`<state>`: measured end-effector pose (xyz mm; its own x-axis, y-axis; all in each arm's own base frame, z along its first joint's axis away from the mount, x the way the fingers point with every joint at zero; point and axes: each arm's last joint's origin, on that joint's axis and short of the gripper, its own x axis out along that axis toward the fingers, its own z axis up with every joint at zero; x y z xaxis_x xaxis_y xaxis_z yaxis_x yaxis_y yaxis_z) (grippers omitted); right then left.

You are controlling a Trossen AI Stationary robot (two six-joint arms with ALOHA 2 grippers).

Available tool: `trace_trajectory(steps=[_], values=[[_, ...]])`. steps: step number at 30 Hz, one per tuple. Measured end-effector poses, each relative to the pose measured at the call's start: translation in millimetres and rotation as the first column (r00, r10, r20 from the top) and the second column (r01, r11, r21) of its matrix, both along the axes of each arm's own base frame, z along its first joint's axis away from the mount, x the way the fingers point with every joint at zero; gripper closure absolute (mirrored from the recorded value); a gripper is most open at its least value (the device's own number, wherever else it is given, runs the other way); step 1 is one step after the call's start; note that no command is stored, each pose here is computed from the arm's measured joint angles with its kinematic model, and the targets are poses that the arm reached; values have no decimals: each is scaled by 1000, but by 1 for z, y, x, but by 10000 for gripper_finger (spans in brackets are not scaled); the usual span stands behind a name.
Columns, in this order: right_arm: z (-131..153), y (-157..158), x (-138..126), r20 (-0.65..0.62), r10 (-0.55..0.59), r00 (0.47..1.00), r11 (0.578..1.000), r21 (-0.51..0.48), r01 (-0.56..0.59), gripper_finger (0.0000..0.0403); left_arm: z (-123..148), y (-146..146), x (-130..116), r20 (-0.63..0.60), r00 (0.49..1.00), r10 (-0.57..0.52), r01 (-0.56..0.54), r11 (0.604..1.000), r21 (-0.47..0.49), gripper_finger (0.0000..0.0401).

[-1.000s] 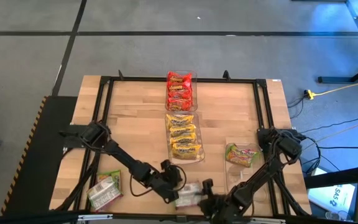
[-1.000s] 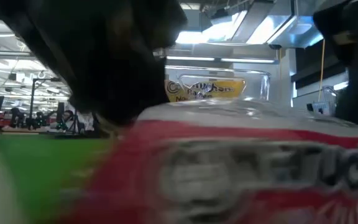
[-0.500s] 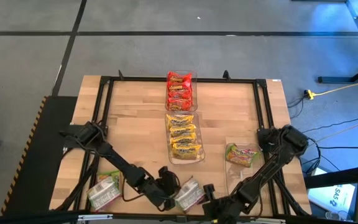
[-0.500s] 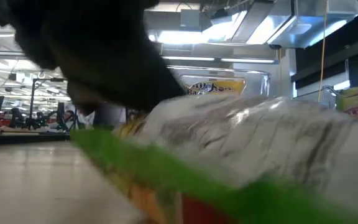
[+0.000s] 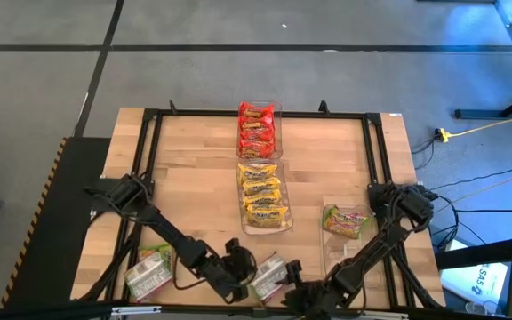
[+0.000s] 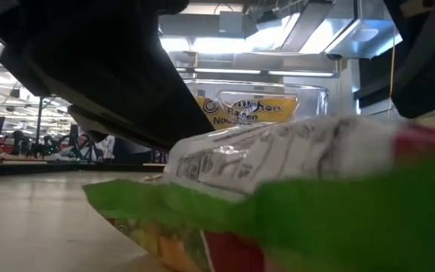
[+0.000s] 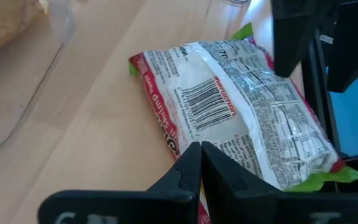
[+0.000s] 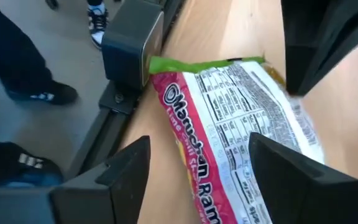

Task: Sort Maruchan noodles
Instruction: Put the green noodle pack into the bottom transparent bin

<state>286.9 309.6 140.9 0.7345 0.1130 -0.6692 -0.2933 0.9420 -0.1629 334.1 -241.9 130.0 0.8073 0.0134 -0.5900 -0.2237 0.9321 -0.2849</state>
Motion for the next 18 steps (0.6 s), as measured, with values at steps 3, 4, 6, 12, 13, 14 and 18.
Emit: trace_trajectory(steps=[3, 4, 6, 12, 13, 14, 18], values=[[-6, 0, 0, 18, 11, 1000, 997, -81, -10, 157, -1, 2, 2, -3, 1000, 7, -7, 1000, 3, 395], [-9, 0, 1, 21, 16, 1000, 994, -104, -14, 159, -2, 3, 2, -6, 1000, 9, -9, 1000, 6, 395], [-14, 0, 1, 24, 31, 999, 988, -149, -27, 164, -3, 5, 2, -14, 1000, 11, -11, 1000, 11, 395], [-30, -2, 3, 53, 27, 998, 957, -290, -11, 179, -14, 12, -4, -46, 998, 46, -47, 999, -4, 395], [-30, -3, 3, 65, 24, 998, 949, -314, -2, 182, -17, 14, -5, -54, 997, 53, -54, 998, -12, 395], [-30, -3, 3, 75, 24, 997, 941, -339, 3, 184, -18, 15, -6, -60, 996, 60, -61, 998, -18, 395], [-30, -6, 5, 104, 24, 994, 910, -415, 21, 194, -18, 15, -6, -56, 997, 58, -59, 998, -29, 395]])
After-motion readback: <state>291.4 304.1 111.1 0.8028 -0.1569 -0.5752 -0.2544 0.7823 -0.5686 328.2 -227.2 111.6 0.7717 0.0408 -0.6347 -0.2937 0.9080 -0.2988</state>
